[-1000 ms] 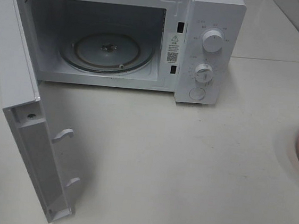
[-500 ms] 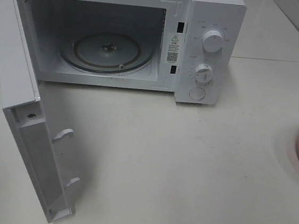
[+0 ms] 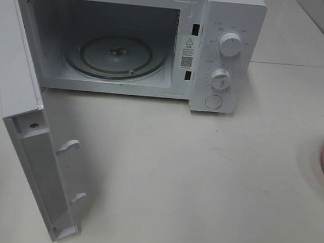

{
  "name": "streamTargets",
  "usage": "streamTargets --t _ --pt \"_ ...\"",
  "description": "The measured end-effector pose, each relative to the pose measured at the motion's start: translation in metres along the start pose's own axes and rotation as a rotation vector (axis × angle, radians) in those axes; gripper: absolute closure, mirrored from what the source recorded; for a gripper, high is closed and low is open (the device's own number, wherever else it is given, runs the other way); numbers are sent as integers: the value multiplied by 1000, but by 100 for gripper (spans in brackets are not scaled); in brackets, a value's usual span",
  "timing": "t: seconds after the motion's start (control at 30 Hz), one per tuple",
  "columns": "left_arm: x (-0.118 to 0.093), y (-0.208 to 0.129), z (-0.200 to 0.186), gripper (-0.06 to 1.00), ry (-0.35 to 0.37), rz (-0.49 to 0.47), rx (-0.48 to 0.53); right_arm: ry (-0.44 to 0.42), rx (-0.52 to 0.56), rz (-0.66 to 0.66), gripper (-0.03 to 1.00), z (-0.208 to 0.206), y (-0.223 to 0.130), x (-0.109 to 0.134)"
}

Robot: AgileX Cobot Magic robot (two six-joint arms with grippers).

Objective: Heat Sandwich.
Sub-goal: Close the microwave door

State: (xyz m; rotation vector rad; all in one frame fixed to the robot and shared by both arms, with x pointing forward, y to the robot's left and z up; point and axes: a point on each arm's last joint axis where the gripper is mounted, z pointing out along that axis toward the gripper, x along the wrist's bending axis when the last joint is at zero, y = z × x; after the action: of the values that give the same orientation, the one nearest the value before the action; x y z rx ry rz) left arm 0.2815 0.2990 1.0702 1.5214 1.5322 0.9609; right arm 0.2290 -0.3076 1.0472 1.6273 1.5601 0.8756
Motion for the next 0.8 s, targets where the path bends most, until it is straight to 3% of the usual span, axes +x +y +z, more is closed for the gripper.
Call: streamTargets --t 0.07,0.1,0.23,0.27,0.37,0.8 --pt "1 0 13 50 4 -4 -3 0 0 0 20 0 0 0" --pt "1 0 13 50 4 -4 -3 0 0 0 20 0 0 0" --pt "3 -4 39 78 13 -11 2 0 0 0 20 0 0 0" --pt "3 -4 39 78 13 -11 2 0 0 0 20 0 0 0" --pt "5 -5 59 94 22 -16 -11 0 0 0 20 0 0 0" --pt "13 -9 117 94 69 -15 -184 0 0 0 20 0 0 0"
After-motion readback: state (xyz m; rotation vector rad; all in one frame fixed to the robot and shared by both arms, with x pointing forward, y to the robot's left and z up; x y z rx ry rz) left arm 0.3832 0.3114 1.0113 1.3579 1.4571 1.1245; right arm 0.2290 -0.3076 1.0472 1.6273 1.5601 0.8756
